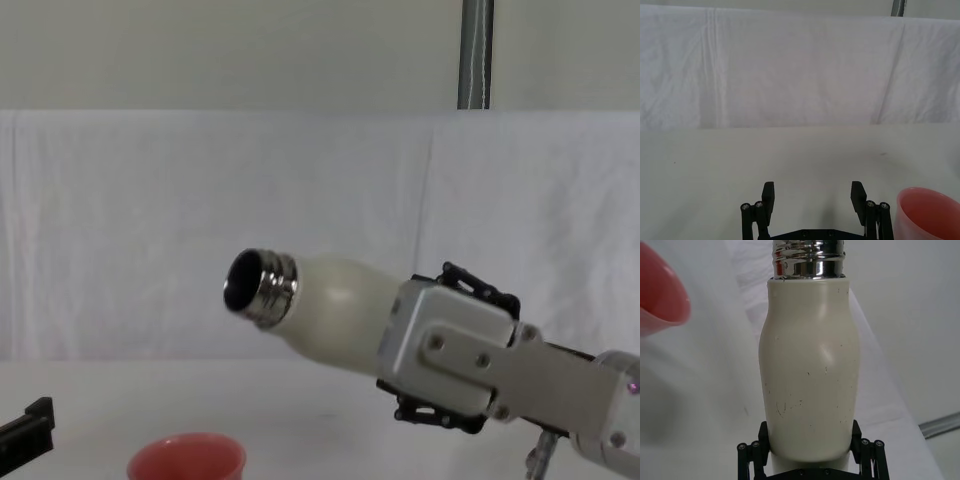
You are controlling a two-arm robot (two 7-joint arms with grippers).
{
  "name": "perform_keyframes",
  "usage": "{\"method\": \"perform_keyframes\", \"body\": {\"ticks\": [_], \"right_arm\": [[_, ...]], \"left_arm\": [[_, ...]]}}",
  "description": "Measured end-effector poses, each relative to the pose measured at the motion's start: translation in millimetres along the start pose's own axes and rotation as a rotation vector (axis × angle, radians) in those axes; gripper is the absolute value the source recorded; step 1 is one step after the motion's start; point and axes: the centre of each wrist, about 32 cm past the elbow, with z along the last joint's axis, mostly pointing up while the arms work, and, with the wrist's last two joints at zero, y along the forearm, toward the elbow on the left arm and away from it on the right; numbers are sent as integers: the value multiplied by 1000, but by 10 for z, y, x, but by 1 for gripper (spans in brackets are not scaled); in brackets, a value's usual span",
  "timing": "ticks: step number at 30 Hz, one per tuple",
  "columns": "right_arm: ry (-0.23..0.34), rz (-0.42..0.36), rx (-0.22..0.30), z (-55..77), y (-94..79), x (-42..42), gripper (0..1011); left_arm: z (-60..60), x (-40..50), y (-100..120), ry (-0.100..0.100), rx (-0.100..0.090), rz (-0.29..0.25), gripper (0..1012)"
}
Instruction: Grasp the thermos with one hand and pour water into the cup lid.
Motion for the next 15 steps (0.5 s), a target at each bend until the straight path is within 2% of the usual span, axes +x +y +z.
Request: {"method": "perform_keyframes", "body": {"ticks": [10,15], "right_arm": [[-68,41,21,6,32,-53,949],[-122,55,28,1,54,-61,949]], "left_arm": [[0,0,0,0,0,0,1001],[0,0,0,0,0,0,1001]]}}
